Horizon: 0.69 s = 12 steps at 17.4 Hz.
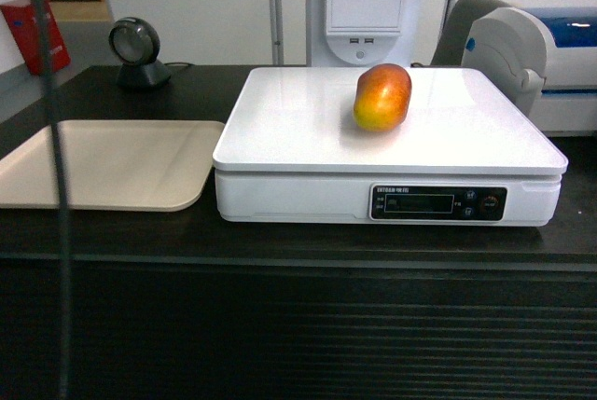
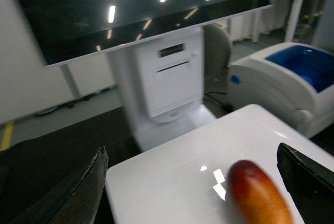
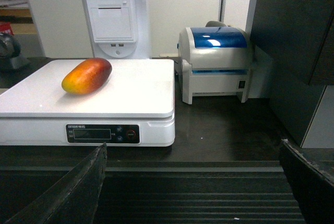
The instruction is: Place dark red mango on scale at checkout
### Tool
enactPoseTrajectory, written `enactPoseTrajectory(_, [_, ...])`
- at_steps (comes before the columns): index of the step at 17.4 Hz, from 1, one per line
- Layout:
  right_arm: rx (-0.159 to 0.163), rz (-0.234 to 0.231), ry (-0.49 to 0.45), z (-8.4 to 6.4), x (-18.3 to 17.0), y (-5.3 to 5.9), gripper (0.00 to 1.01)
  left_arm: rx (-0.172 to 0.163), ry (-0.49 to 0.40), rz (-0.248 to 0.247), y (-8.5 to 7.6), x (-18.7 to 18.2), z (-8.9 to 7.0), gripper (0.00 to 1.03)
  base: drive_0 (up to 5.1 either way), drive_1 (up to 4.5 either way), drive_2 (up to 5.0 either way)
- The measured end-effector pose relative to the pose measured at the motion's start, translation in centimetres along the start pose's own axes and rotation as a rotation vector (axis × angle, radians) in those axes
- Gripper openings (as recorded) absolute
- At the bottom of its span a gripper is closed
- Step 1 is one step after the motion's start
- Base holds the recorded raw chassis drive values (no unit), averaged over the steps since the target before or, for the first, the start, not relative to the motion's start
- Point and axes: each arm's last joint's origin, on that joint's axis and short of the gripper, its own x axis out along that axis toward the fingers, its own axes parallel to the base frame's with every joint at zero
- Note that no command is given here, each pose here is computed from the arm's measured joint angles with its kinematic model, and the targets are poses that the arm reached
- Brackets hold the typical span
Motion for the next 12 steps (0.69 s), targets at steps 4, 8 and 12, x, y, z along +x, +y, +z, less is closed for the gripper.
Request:
enactPoseTrajectory(4, [0.000, 0.000, 0.000, 0.0, 0.0, 0.0, 0.98, -0.031, -0.004, 0.100, 3.5, -2.7, -0.6, 0.98, 0.0, 0.00, 0.0])
enactPoseTrajectory(8, [0.000, 0.000, 0.000, 0.0, 0.0, 0.0, 0.98, -0.063, -0.001, 0.264, 7.9, -8.7, -1.7, 0.98, 0.0, 0.00, 0.0])
enactPoseTrajectory(12, [0.000, 0.000, 0.000, 0.0, 0.0, 0.0, 0.98, -0.079, -0.091, 0.449, 7.7, -16.0, -2.4, 0.78, 0.0, 0.00, 0.0])
